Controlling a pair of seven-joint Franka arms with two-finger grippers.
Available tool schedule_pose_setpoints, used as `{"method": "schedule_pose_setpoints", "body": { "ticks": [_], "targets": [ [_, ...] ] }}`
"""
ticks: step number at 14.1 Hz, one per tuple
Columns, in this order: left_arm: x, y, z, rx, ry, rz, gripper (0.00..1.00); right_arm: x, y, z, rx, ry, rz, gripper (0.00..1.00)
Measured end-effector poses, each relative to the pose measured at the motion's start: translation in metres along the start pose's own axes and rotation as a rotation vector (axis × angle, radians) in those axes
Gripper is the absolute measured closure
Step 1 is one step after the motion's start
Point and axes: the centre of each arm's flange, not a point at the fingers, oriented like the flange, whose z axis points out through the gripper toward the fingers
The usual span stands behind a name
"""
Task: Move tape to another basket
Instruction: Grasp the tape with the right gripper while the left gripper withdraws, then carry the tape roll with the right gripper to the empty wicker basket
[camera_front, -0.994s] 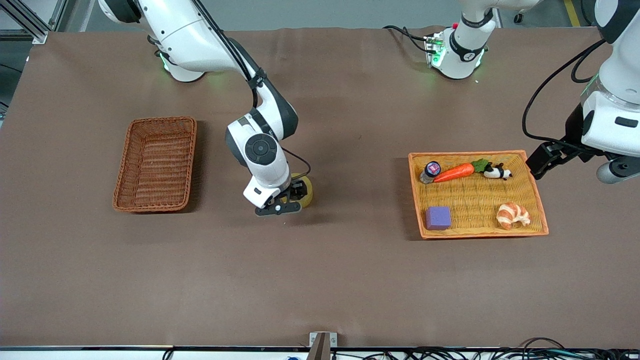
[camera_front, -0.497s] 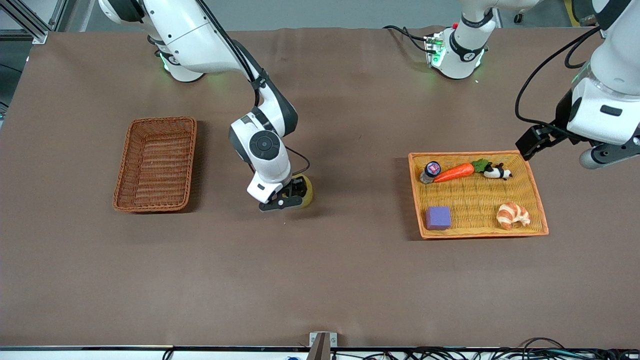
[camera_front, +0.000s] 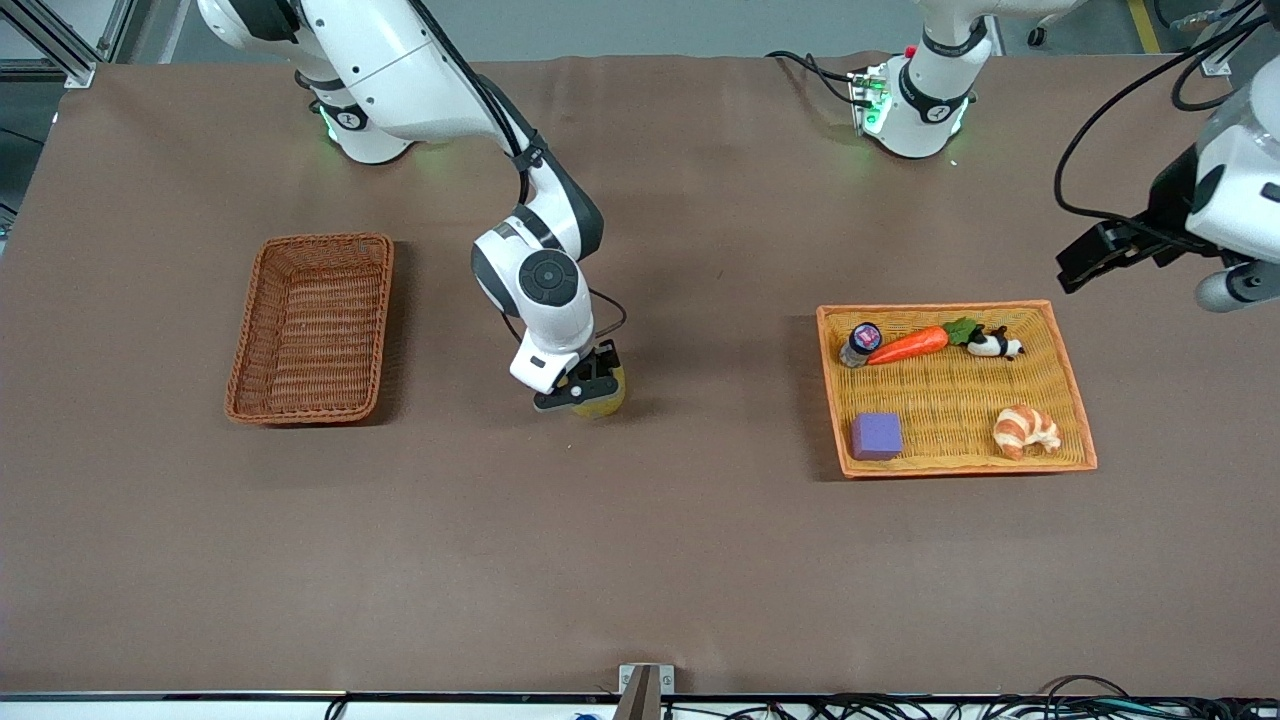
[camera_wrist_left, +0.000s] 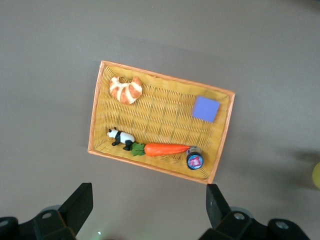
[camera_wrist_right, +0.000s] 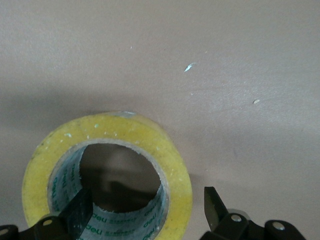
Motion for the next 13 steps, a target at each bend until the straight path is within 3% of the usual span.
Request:
{"method": "schedule_pose_setpoints", "body": {
  "ticks": [1, 3, 4, 7, 10, 11, 13],
  "targets": [
    [-0.002, -0.01, 0.002, 0.0, -0.002, 0.017, 0.0, -0.001, -0.001, 0.001, -0.001, -0.001, -0.002, 0.08],
    [-0.003, -0.029, 0.003, 0.0, -0.005, 0.044, 0.0, -0.002, 0.001, 0.004, -0.007, -0.004, -0.005, 0.31],
    [-0.004, -0.034, 0.004, -0.002, -0.007, 0.056, 0.0, -0.002, 0.002, 0.005, -0.012, -0.005, -0.006, 0.37],
    [-0.007, -0.047, 0.013, -0.024, 0.0, 0.073, 0.0, -0.004, 0.003, 0.01, -0.017, -0.008, -0.01, 0.4],
    [-0.014, -0.052, 0.017, -0.026, 0.001, 0.073, 0.0, -0.001, 0.006, 0.009, -0.018, -0.001, 0.016, 0.71],
    [-0.016, -0.052, 0.016, -0.029, 0.002, 0.078, 0.0, 0.001, 0.007, 0.008, -0.017, 0.002, 0.025, 0.77],
    [-0.016, -0.052, 0.016, -0.035, 0.002, 0.094, 0.0, 0.004, 0.007, 0.004, -0.014, 0.007, 0.063, 0.78]
  ]
}}
